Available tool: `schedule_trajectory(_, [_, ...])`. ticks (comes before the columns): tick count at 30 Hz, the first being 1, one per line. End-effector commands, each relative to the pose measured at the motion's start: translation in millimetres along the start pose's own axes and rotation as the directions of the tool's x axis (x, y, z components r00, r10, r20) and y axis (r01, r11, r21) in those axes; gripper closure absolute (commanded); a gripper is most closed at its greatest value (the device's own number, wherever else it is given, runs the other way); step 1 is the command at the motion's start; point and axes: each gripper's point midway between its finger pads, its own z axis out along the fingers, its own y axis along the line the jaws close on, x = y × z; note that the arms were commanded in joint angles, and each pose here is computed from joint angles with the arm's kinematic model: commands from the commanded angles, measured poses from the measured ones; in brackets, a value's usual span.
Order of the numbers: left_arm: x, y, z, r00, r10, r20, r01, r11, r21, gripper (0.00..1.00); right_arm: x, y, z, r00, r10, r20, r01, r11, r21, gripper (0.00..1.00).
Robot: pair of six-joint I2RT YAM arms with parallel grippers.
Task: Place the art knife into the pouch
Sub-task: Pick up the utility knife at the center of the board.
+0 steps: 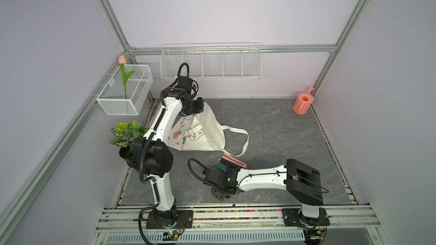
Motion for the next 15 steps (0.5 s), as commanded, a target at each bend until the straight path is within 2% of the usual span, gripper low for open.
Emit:
schedule_trajectory(1, [-4,-9,-15,0.999,0.01,0.032,-0.011,1.0,0.022,1.0,6,-7,3,0.999,-0.003,-0.036,0.004,1.0,0.028,0.67])
schedule_trajectory(15, [-3,-8,-14,1.0,0.006,0.029,-0.007,1.0,0.02,1.0,-30,-7,-48,0.995,-0.037,0.09,0.035,0.999,0.023,0.66])
